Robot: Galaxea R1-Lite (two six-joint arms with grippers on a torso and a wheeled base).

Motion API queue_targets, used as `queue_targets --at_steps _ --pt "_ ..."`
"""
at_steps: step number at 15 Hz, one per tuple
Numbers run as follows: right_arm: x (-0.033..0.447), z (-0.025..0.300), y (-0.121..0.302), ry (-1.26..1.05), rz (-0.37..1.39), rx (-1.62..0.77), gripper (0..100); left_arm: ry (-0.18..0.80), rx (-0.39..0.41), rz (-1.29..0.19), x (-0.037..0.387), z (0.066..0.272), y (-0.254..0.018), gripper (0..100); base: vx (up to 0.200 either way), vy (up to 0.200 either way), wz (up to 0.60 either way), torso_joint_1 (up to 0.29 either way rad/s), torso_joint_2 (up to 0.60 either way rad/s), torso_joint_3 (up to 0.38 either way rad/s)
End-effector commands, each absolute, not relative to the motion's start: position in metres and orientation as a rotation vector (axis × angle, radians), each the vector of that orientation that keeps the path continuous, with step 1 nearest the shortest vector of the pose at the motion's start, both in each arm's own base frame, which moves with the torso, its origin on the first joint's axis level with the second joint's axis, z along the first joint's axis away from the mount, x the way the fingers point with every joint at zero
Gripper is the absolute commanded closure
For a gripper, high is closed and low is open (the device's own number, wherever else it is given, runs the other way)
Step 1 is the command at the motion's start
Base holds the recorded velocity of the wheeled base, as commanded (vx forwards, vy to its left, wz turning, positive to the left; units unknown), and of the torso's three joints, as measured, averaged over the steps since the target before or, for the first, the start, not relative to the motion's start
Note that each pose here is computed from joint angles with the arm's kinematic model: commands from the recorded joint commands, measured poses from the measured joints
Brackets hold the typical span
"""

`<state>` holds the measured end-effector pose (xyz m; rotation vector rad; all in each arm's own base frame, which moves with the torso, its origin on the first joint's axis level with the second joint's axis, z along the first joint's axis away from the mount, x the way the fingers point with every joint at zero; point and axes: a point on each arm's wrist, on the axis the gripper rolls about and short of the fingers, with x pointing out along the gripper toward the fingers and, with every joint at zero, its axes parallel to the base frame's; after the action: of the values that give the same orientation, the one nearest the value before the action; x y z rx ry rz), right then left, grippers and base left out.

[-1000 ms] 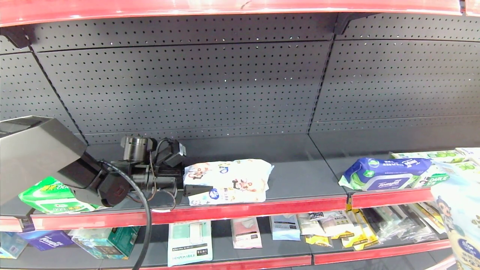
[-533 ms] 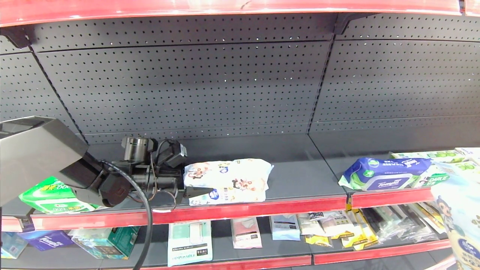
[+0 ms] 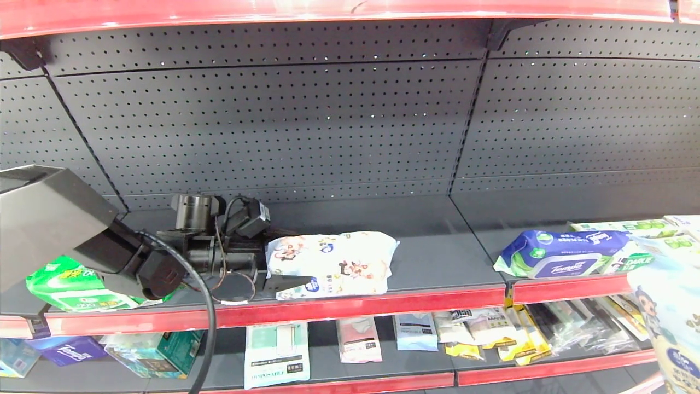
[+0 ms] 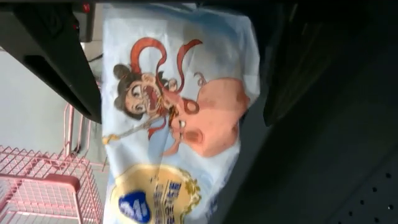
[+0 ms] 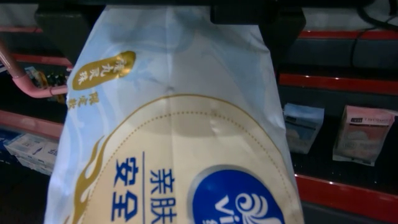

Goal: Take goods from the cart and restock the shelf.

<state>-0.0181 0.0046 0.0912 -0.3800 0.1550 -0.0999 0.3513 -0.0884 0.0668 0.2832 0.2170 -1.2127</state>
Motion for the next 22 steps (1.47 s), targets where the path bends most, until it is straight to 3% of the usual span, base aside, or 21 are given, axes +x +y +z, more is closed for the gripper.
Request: queue_targets --at_steps 1,4,8,10,12,13,15,19,22 --pt "-0.018 0.091 0.004 0.161 -0.1 -0.38 100 0.167 0.268 -1.193 0.347 0.096 -0.087 0 0.0 0.0 0.0 0.0 0.0 0.0" --pt "-0.017 0.091 0.004 0.162 -0.098 -0.38 100 0.117 0.219 -1.161 0.346 0.121 -0.088 0 0.0 0.0 0.0 0.0 0.0 0.0" --pt "-0.017 0.091 0.004 0.162 -0.099 -0.38 100 0.037 0.211 -0.893 0.359 0.143 -0.089 0 0.0 0.0 0.0 0.0 0.0 0.0" --pt "-0.017 0.092 0.004 0.17 -0.098 -0.379 100 0.002 0.102 -0.523 0.362 0.16 -0.091 0 0.0 0.0 0.0 0.0 0.0 0.0" --pt "-0.016 0.092 0.004 0.182 -0.098 -0.376 100 0.019 0.086 -0.216 0.351 0.175 -0.078 0 0.0 0.0 0.0 0.0 0.0 0.0" --pt "-0.014 0.094 0.004 0.205 -0.1 -0.374 100 0.077 0.096 -0.074 0.33 0.182 -0.064 0 0.0 0.0 0.0 0.0 0.0 0.0" --pt "-0.008 0.113 0.002 0.227 -0.141 -0.374 100 0.165 0.076 -0.059 0.276 0.185 -0.052 0 0.0 0.0 0.0 0.0 0.0 0.0" --pt "0.021 0.163 -0.004 0.299 -0.142 -0.372 100 0.242 0.074 -0.144 0.135 0.174 -0.025 0 0.0 0.0 0.0 0.0 0.0 0.0" --pt "0.044 0.175 -0.002 0.344 0.059 -0.364 100 0.252 0.062 -0.254 0.035 0.154 -0.008 0 0.0 0.0 0.0 0.0 0.0 0.0"
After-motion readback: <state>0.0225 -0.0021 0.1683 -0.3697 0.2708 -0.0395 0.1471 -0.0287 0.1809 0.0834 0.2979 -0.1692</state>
